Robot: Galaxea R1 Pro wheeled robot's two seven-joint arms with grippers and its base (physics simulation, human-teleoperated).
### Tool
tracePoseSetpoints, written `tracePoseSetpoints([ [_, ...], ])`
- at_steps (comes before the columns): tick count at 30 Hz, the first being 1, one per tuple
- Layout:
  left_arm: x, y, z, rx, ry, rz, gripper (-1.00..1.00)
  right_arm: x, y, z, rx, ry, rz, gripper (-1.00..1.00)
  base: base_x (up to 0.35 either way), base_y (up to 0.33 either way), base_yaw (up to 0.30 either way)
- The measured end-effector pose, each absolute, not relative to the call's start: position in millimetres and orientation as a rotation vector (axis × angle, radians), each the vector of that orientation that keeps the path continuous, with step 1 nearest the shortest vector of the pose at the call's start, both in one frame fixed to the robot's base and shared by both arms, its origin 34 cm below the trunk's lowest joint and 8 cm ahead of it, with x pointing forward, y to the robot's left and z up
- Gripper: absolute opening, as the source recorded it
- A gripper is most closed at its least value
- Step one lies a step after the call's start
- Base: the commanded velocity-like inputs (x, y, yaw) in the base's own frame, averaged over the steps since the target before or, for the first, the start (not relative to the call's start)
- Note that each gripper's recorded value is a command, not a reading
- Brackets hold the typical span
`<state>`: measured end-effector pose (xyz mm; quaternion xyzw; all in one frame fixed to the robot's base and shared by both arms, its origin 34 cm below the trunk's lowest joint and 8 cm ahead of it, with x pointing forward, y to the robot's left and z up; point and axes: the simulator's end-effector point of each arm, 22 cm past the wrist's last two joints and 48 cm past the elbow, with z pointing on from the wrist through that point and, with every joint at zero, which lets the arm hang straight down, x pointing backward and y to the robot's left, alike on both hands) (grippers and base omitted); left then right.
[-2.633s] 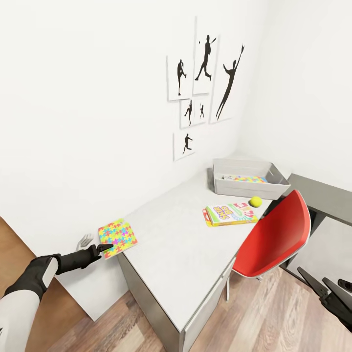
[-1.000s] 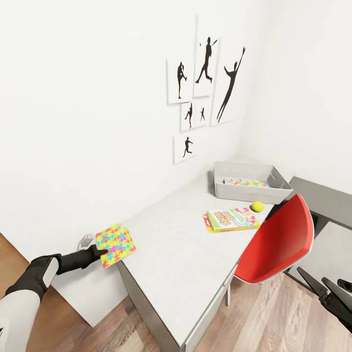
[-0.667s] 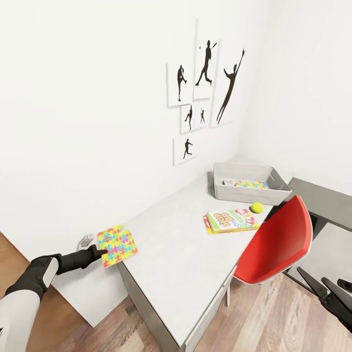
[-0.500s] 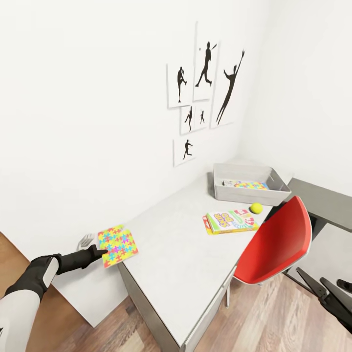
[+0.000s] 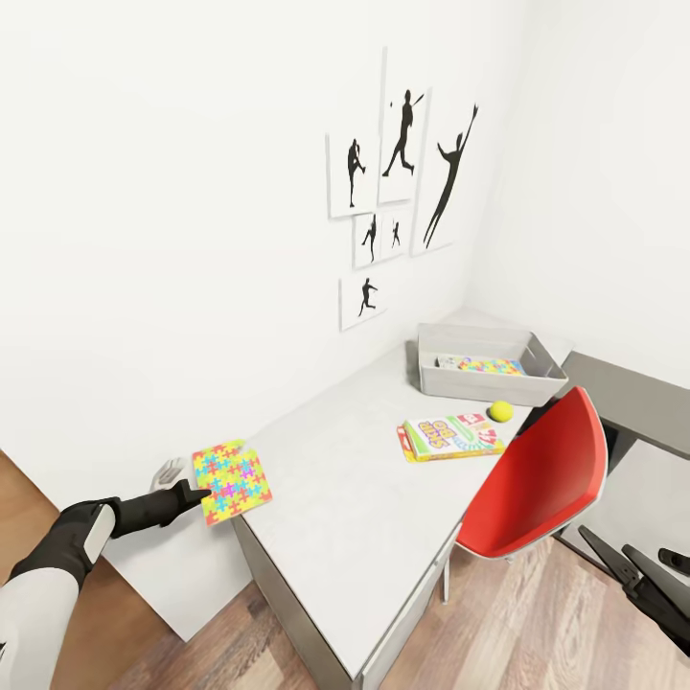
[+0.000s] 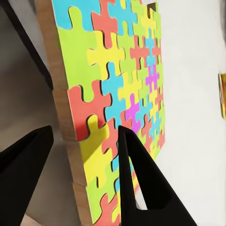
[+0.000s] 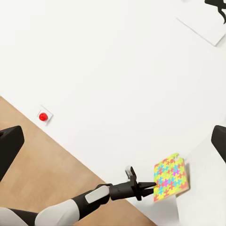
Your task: Put all the toys in the child's room - the three board games (two on the bed and one on the table), the two jigsaw puzzles on the table, and the tennis ball on the table - inside the toy box on the table in the child's room.
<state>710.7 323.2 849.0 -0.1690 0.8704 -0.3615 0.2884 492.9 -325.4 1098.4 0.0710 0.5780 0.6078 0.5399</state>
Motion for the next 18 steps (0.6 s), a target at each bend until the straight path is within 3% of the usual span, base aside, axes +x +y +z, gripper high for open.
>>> tracePoseSetpoints([
  [18, 700, 314, 875, -0.477, 2.334, -1.061, -1.0, 489, -325, 1114, 0.173, 1.386, 1.438, 1.0, 0.0, 0.0, 0.0],
])
